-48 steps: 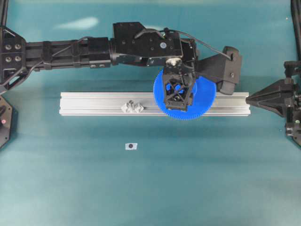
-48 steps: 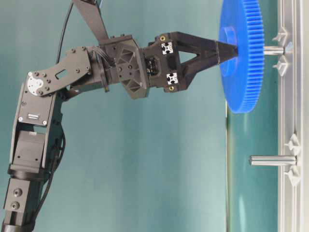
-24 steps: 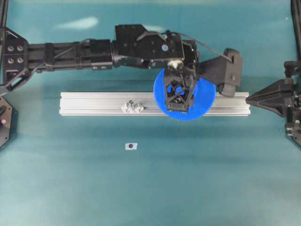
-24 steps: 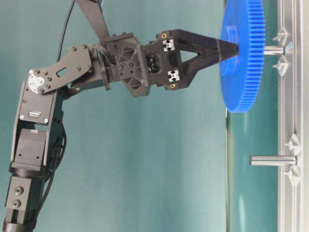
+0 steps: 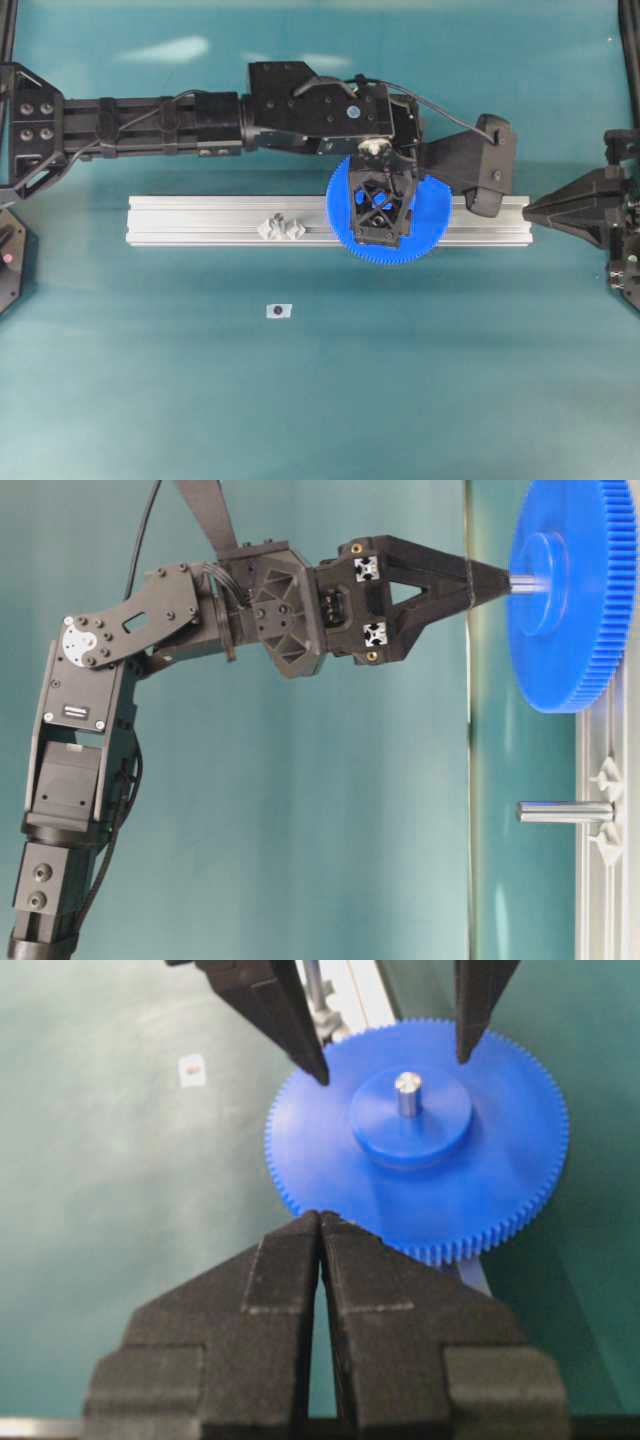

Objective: Insert the large gear onto the shaft.
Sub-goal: 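Align the gear's center hole above the right metal shaft, then lower the gear onto the shaft and open the left gripper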

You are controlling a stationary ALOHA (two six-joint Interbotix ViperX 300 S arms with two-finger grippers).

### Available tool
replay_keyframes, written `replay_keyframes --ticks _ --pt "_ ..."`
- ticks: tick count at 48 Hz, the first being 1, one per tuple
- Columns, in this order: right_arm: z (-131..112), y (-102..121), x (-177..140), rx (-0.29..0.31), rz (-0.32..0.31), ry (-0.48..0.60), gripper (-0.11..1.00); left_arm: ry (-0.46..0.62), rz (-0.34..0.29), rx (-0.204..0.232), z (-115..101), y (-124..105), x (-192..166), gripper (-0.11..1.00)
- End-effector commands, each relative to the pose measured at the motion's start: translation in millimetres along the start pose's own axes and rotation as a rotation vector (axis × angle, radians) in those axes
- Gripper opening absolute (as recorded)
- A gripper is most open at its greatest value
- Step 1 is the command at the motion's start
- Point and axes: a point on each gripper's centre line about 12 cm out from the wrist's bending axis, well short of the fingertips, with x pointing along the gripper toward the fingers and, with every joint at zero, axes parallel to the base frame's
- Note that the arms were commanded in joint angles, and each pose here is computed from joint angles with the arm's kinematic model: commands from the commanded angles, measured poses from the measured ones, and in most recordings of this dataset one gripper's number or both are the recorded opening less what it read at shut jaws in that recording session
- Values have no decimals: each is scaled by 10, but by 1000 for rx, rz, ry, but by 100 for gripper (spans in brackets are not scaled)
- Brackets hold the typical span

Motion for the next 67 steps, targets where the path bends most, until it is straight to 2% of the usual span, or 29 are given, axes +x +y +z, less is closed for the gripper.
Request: replay_keyframes --ticks 1,20,39,58,67 --pt "33 7 7 11 1 -6 9 -53 16 2 79 4 -229 85" --pt "35 7 7 9 1 -8 9 -64 21 -2 97 21 -272 85" --pt "41 9 5 12 2 -9 9 -26 11 -5 109 31 -559 85" --pt "35 7 5 12 1 -8 9 -104 34 -10 263 85 -951 85" --pt "34 4 7 13 0 -6 9 -115 33 -43 275 81 -1060 85"
